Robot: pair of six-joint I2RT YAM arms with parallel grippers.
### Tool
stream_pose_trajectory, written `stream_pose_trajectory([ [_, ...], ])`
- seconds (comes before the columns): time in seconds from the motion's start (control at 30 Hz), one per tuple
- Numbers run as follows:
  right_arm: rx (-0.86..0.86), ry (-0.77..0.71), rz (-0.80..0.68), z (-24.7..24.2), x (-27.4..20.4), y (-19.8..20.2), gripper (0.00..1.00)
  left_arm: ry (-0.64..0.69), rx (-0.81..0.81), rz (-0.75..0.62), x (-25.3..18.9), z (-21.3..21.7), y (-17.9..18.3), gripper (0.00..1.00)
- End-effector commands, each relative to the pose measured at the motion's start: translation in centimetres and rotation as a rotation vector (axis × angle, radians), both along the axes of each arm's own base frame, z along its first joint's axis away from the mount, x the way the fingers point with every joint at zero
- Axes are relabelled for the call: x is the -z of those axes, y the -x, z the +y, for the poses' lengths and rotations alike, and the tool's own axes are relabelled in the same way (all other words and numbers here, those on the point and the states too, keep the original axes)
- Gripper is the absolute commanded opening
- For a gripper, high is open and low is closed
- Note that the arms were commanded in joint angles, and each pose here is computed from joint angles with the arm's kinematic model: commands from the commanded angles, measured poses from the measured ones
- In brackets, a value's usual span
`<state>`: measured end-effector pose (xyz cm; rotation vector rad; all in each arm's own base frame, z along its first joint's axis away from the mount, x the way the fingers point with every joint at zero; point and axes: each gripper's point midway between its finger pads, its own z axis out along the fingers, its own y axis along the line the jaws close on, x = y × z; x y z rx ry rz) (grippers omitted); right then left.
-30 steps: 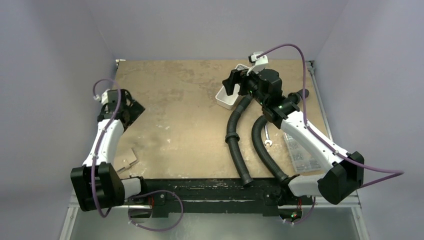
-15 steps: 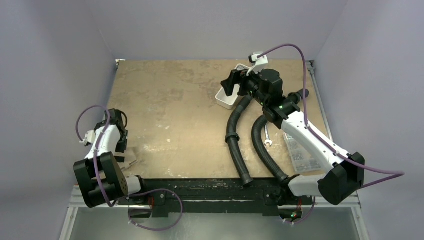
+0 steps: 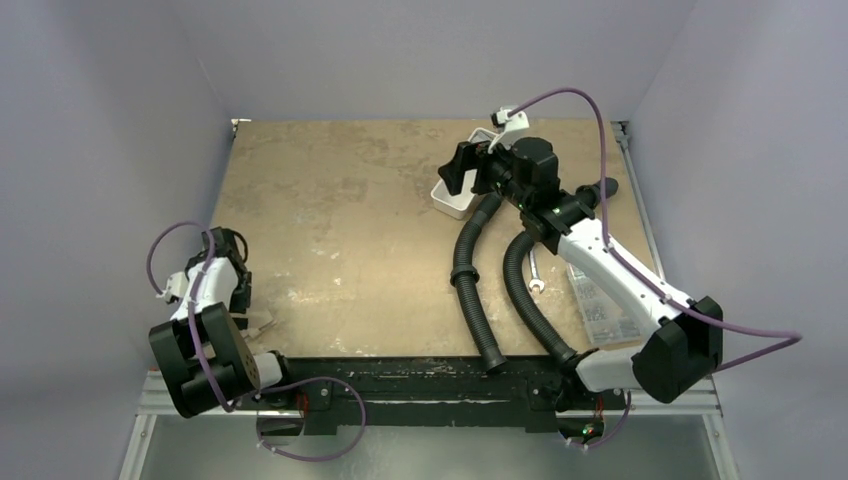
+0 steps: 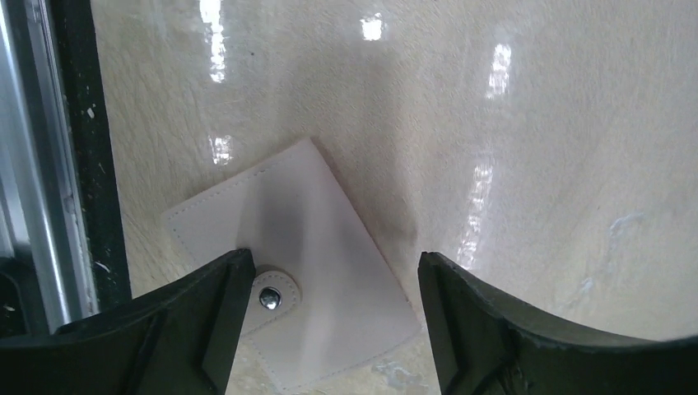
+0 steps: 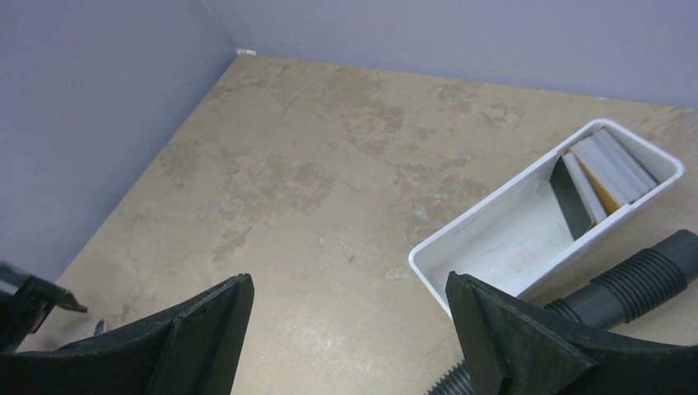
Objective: Put the credit cards into the card holder
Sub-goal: Move the card holder to the center of the board.
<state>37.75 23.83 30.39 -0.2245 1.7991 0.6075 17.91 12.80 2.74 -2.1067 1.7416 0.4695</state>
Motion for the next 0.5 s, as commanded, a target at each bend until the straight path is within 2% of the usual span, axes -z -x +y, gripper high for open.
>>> stream_pose_trajectory([
  [0.0,-0.132,-0.002,0.037,2.9,0.8,0.1,0.99,0.045,0.248,-0.074,1.5,-2.8,-5.0,0.77],
  [0.1,-0.24,0.037,0.045,6.5,2.6,1.1,0.99,0.091,0.448,0.043,2.8,-7.0,-6.1,0.77],
  [0.2,-0.331,0.1,0.051,10.4,4.6,2.6,0.99,0.175,0.579,0.085,5.1,-11.2,-6.2,0.75],
  [0.3,-0.386,0.126,0.062,13.4,6.3,4.1,0.99,0.228,0.746,0.042,6.1,-15.6,-7.5,0.73],
  [0.4,-0.41,0.127,0.08,14.9,7.9,4.8,0.99,0.191,0.871,0.006,4.9,-17.4,-9.3,0.74],
  [0.47,-0.414,0.114,0.092,15.2,8.7,4.9,0.99,0.154,0.977,-0.075,3.0,-17.9,-11.3,0.77],
])
